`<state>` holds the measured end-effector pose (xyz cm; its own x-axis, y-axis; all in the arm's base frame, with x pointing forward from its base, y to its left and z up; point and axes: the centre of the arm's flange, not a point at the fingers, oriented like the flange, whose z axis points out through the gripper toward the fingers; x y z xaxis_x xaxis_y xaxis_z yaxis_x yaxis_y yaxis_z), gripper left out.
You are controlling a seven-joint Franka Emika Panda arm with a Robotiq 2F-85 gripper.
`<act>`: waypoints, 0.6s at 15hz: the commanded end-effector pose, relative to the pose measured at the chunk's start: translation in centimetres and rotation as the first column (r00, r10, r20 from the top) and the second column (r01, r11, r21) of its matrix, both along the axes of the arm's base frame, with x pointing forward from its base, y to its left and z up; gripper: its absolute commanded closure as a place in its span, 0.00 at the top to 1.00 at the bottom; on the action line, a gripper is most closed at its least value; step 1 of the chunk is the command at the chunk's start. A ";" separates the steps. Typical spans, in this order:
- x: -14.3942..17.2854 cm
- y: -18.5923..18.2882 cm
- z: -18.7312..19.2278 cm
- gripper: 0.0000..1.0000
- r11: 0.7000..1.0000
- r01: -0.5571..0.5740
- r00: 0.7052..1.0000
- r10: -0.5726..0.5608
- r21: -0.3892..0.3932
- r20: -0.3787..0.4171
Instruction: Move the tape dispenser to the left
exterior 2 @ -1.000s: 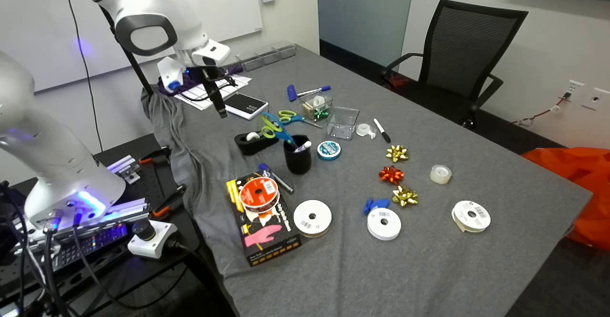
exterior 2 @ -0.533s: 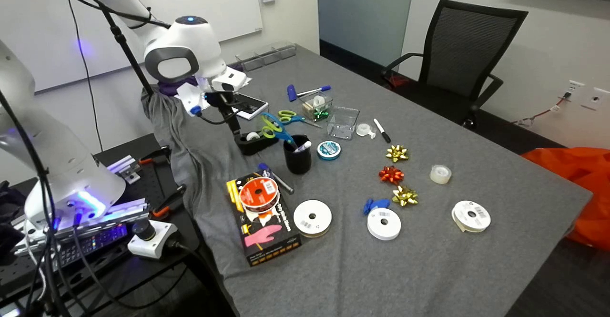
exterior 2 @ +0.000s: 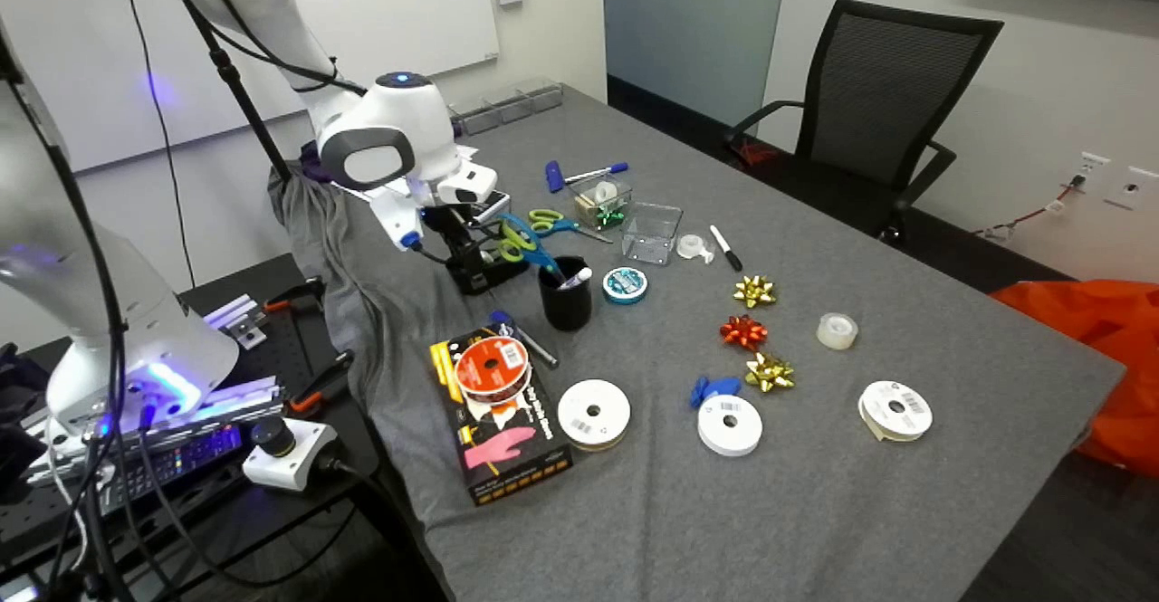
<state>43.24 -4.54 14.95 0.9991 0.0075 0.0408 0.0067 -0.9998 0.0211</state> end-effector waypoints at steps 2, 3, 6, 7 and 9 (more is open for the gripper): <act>0.9 -0.9 -2.8 0.75 0.999 -0.041 0.999 0.041 -0.010 0.015; 1.0 -0.9 -3.0 0.74 0.999 -0.040 0.999 0.040 -0.008 0.019; 1.0 -0.6 -3.0 0.53 0.999 -0.038 0.999 0.038 0.004 0.023; 1.0 -0.5 -2.7 0.45 0.999 -0.039 0.999 0.039 0.008 0.029; 0.7 -0.4 -2.2 0.43 0.999 -0.040 0.999 0.039 0.018 0.036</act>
